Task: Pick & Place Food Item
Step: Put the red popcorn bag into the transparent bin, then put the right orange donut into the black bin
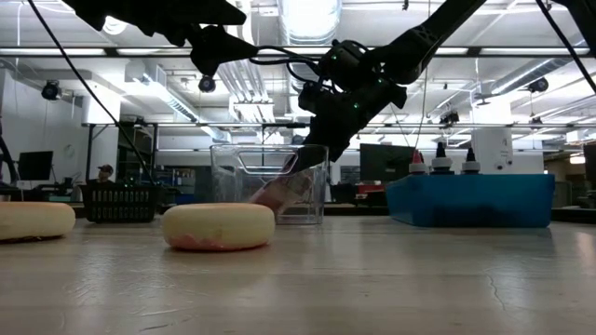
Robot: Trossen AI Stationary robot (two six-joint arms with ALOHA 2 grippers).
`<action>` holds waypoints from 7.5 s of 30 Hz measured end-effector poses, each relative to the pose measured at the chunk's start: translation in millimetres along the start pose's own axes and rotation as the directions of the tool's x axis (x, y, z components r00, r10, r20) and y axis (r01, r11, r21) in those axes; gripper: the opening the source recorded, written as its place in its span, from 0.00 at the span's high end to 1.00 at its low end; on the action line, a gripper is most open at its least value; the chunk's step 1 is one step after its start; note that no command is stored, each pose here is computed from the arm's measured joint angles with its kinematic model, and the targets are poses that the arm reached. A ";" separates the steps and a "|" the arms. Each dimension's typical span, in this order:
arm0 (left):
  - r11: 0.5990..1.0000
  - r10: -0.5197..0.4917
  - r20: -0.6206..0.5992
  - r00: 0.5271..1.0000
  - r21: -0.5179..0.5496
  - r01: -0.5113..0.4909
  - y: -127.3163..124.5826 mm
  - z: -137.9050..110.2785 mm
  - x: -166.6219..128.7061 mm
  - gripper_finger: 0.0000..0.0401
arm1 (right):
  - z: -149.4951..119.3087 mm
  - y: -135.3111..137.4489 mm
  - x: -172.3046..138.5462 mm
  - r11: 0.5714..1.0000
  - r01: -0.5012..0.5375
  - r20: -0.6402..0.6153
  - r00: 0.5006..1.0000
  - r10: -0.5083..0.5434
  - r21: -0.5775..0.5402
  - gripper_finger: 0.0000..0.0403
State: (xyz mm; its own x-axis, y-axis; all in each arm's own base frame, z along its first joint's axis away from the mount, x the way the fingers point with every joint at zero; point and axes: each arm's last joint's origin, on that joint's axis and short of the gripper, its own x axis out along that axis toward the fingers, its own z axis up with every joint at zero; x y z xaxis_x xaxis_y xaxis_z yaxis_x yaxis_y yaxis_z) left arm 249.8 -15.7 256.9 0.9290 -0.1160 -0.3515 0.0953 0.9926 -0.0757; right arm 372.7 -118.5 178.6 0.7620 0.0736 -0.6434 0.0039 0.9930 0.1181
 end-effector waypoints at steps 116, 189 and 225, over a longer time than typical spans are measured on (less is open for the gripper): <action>1.000 -0.002 0.000 1.000 0.000 0.002 0.0 -0.1 -0.1 0.24 | -114.1 95.0 -138.6 0.978 0.201 0.514 0.846 -0.143 -0.058 0.62; 1.000 -0.002 0.000 1.000 0.000 0.002 -0.1 0.0 -0.1 0.24 | -169.7 95.3 -171.4 0.987 0.159 0.697 0.704 -0.137 0.033 0.62; 1.000 -0.002 -0.007 1.000 0.000 0.002 0.1 -0.7 0.0 0.24 | -191.0 98.4 -203.7 0.963 0.254 0.691 0.679 -0.247 0.094 0.65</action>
State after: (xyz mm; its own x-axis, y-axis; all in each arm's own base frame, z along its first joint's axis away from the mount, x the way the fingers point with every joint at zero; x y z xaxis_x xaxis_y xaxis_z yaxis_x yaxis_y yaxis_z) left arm 249.5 -15.6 256.2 0.9264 -0.1181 -0.3575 0.0969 0.9923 -0.0767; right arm 94.2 -18.0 176.8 0.9641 -0.2592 0.0571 0.2584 0.9658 0.0218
